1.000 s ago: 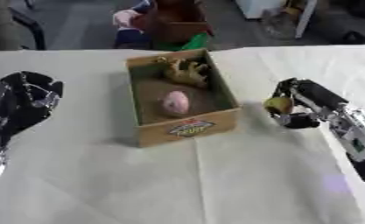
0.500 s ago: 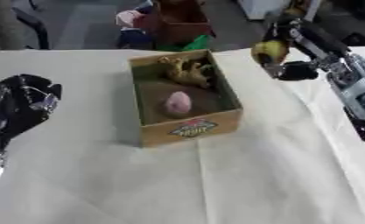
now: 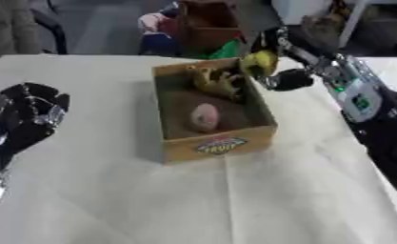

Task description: Pick up objects on the table and place them in the box.

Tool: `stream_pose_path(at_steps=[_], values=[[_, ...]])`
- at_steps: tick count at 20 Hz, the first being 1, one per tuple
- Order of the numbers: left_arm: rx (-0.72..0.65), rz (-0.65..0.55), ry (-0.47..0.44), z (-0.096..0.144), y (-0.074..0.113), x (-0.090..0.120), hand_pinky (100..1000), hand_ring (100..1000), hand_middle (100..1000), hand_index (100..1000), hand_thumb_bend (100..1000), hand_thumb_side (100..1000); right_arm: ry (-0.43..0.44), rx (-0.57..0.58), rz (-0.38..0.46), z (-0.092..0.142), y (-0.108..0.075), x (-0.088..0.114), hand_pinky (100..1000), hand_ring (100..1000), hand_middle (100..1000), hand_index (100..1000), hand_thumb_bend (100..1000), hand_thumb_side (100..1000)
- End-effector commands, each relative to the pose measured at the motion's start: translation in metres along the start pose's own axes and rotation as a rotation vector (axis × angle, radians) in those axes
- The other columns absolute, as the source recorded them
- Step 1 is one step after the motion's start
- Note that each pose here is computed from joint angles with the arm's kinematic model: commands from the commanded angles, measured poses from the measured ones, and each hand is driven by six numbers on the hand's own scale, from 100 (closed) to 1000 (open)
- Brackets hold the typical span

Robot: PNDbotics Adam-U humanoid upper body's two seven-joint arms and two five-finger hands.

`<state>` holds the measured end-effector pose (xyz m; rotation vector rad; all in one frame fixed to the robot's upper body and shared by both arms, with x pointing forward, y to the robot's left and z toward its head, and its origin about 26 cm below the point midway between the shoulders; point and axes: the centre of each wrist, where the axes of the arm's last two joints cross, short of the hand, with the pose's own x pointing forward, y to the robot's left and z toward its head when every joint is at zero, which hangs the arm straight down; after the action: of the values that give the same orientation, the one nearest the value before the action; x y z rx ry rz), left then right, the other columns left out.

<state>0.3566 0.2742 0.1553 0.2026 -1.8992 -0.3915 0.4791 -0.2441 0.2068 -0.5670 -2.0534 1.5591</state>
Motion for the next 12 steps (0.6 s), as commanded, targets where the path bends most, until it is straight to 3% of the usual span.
stream_pose_path(at_steps=[1,3,5,7,12], values=[[-0.005,0.000,-0.046,-0.005,0.002,0.013,559,503,502,619,301,223,-0.013,0.031,0.030,-0.006,-0.007,-0.002,527,630,697,721,280,484],[-0.008,0.004,-0.047,-0.005,0.001,0.014,560,503,501,619,301,223,-0.023,0.103,0.045,-0.009,-0.002,-0.001,605,727,758,777,438,529],[-0.009,0.007,-0.048,-0.005,0.001,0.014,560,503,501,619,301,223,-0.042,0.158,0.063,-0.011,-0.001,0.001,740,825,832,841,450,520],[-0.009,0.008,-0.046,-0.005,0.001,0.013,560,502,501,618,299,223,-0.056,0.172,0.074,-0.012,-0.003,0.002,812,884,874,868,446,512],[0.000,0.006,-0.032,-0.003,0.003,0.009,560,502,500,617,296,224,-0.061,0.098,0.067,-0.005,-0.016,0.004,803,877,875,864,450,499]])
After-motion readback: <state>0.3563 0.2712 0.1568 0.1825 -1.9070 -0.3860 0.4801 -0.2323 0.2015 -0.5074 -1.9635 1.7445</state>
